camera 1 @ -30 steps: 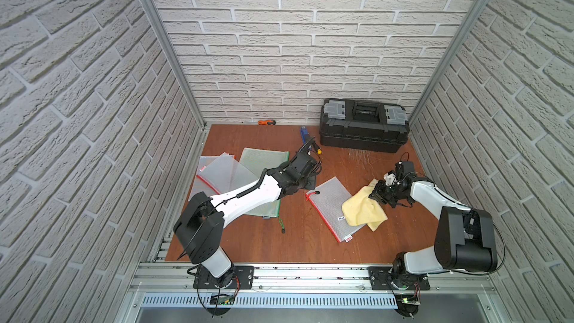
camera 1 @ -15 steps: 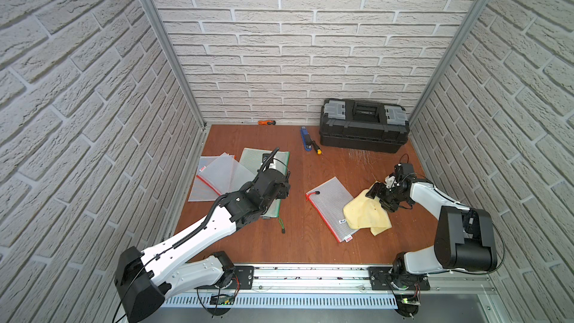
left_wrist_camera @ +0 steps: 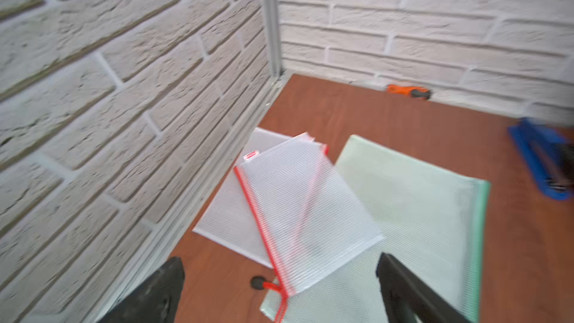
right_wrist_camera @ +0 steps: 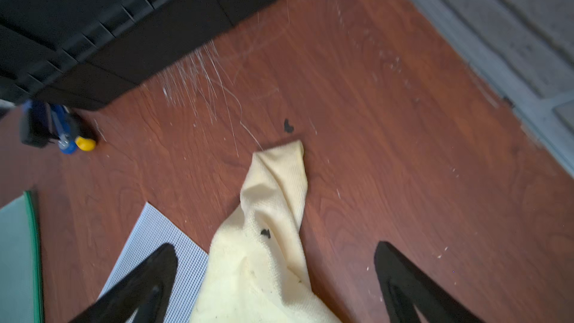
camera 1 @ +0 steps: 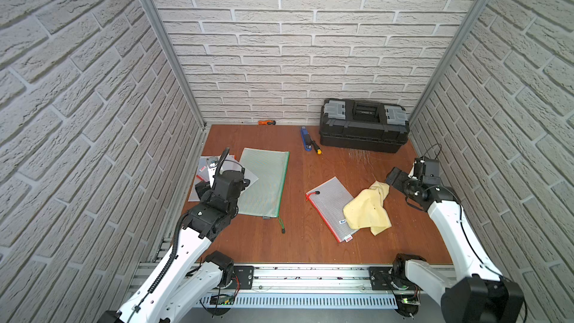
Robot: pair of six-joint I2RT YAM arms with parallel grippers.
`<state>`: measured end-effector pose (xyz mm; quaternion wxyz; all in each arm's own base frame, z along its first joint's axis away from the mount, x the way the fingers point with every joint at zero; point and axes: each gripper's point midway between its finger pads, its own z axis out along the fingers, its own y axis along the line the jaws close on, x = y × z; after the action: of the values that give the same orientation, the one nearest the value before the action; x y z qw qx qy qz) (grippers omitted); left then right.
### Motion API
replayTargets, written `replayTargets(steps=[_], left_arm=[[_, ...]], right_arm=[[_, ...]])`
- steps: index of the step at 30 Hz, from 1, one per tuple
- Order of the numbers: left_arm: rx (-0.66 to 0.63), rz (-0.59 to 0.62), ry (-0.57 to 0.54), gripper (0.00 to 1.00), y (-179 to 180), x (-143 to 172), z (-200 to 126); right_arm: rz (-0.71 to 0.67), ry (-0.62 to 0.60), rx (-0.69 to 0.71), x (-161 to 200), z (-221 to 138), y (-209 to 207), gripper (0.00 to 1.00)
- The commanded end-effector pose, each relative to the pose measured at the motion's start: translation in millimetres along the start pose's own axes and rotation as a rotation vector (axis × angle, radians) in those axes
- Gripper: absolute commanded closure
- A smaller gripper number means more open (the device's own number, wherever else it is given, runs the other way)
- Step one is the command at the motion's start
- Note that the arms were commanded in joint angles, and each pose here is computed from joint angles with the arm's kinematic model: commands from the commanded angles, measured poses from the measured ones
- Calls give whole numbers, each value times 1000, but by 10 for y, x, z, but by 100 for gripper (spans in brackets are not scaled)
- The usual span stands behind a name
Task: Wipe the document bag
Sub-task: Reset both arms
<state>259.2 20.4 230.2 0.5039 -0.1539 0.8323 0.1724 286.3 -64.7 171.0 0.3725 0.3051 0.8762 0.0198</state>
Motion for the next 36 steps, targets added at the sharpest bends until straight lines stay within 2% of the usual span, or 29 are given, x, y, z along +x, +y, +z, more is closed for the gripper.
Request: replayTargets(steps=[1, 3, 5, 8, 10, 13, 15, 17, 21, 23, 25, 30, 33, 36], left_arm=[[-74, 139, -23, 2, 60, 196, 218], [-44, 184, -52, 2, -40, 324, 327], [-29, 183, -94, 2, -101, 421, 408], [-17, 131, -187, 2, -128, 490, 472], [0, 90, -256, 2, -126, 562, 509], [-10, 24, -303, 2, -29, 658, 560], [-2, 14, -291, 2, -21, 662, 595], [18, -5, -296, 2, -21, 645, 645], [14, -30, -264, 2, 46, 631, 837], [6, -21, -263, 2, 57, 600, 941], [4, -7, -264, 2, 34, 562, 1033], [51, -6, -267, 2, -136, 480, 1238], [71, 21, -257, 2, -233, 426, 1357], [87, 48, -242, 2, -309, 444, 1456]], right_arm=[[8, -275, -8, -268, -23, -83, 0], [-10, -429, -98, -332, -40, -8, 0], [-16, -568, -126, -288, -12, -54, 0], [-87, -630, -88, -245, 37, -102, 0], [-129, -577, -31, -70, 200, -200, 0], [-137, -598, -3, 16, 333, -255, 0], [-170, -577, 10, 92, 467, -254, 0], [-192, -600, -31, 72, 514, -144, 0], [-232, -624, -20, 3, 669, -26, 0], [-250, -644, -37, -17, 816, 52, 0], [-327, -644, -122, 22, 817, 251, 0], [-386, -589, -153, 153, 886, 333, 0], [-412, -661, -174, 139, 879, 418, 0], [-420, -606, -156, 170, 912, 410, 0]])
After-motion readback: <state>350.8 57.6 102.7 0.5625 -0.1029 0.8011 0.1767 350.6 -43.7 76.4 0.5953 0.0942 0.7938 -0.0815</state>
